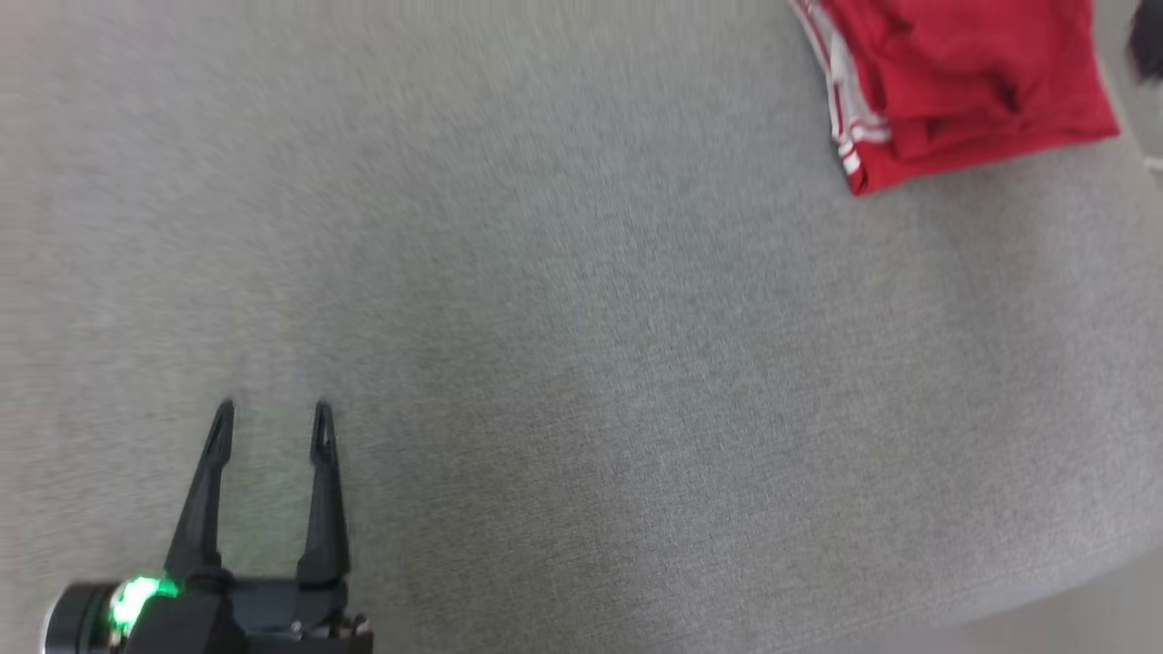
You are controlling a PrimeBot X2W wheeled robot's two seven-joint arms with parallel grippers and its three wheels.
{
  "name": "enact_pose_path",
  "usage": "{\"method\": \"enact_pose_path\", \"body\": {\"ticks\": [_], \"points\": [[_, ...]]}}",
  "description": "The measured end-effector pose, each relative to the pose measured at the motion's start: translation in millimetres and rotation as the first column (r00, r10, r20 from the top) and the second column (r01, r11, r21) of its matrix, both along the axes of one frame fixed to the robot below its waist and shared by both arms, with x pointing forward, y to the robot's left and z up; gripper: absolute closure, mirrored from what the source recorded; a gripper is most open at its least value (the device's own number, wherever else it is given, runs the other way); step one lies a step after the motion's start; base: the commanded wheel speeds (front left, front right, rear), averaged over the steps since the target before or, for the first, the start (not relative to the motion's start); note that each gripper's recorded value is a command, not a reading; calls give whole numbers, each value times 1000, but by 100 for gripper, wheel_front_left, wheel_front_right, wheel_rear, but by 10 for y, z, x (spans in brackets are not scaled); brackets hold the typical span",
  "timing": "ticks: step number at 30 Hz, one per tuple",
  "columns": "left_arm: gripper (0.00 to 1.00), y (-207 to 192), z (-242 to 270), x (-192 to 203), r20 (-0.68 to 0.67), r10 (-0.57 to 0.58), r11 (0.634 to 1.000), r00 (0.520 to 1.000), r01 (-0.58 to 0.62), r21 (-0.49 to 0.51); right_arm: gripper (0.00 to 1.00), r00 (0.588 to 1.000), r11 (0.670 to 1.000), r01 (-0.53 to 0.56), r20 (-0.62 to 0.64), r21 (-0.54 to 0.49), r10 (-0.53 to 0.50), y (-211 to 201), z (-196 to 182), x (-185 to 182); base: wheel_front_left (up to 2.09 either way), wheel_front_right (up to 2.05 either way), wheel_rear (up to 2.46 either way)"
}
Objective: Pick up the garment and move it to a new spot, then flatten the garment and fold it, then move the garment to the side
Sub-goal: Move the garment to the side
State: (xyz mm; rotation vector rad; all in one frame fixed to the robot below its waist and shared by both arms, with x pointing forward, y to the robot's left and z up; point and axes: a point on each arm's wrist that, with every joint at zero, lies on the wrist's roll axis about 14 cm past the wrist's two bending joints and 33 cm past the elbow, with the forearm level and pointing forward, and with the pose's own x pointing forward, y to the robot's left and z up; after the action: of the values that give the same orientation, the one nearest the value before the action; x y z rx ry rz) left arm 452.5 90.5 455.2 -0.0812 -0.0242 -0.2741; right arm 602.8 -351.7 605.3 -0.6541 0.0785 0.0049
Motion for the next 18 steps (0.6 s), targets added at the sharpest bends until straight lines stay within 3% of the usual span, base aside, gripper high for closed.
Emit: {"method": "enact_pose_path", "body": {"ticks": [9,14,18], "points": [[0,338,122,-408,-23,98,994,995,-96,44,0,987,960,-102,143,259,67,491,-3,-552,0,0,0],[0,531,232,-665,-10,155,986,988,-155,60,0,980,901,-145,185,409,74,862,-254,-994,0,0,0],[0,672,296,-809,5,200,977,980,-200,72,0,965,861,-176,255,478,56,1040,-206,-1232,0,0,0]]}}
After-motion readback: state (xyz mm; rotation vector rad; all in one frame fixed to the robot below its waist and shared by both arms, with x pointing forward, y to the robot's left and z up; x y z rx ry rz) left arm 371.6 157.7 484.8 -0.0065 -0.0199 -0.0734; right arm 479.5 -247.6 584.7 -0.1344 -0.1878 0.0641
